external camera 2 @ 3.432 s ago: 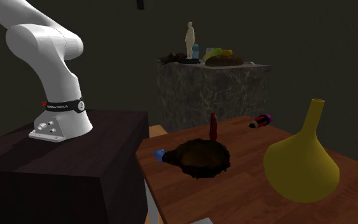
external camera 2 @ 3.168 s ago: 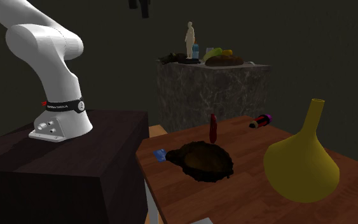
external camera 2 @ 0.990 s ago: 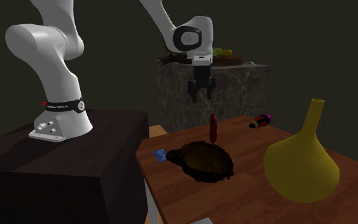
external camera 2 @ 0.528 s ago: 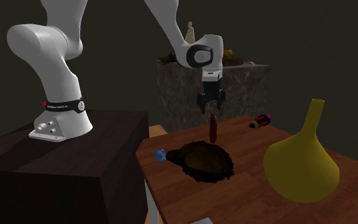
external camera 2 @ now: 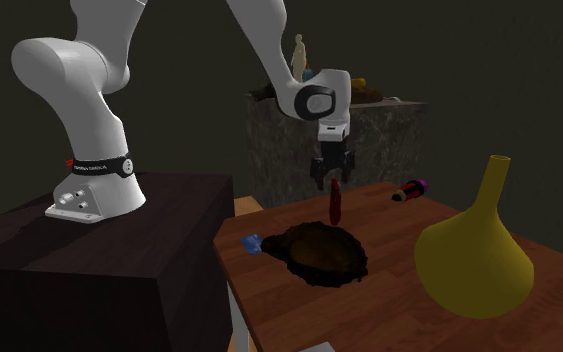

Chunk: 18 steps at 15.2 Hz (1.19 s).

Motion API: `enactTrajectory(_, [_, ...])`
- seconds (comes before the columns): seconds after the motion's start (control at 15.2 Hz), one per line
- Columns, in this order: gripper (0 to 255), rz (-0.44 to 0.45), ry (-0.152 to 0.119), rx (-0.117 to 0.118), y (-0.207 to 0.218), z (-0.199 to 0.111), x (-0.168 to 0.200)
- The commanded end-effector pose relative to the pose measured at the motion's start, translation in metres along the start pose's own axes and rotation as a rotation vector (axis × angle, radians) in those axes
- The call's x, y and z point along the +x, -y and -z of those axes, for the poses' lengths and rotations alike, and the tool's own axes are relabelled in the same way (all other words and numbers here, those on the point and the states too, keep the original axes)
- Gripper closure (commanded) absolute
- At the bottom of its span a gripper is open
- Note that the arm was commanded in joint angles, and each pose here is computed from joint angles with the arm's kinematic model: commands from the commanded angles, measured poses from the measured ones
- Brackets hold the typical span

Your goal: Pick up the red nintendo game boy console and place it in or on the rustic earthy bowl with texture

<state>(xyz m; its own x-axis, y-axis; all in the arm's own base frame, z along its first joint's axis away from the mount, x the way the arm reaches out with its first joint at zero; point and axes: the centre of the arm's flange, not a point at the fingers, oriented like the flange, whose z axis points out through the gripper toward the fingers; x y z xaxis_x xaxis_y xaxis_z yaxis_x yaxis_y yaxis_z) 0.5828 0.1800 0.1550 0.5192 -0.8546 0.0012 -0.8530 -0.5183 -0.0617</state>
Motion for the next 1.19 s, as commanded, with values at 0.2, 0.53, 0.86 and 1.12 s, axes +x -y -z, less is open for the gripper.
enactTrajectory(0.2, [0, 0.0, 0.0, 0.0, 0.0, -0.001, 0.0])
enactTrajectory(0.53, [255, 0.0, 0.0, 0.0, 0.0, -0.001, 0.0])
enactTrajectory(0.86, [255, 0.0, 0.0, 0.0, 0.0, -0.001, 0.0])
enactTrajectory(1.12, [255, 0.0, 0.0, 0.0, 0.001, 0.009, 0.0])
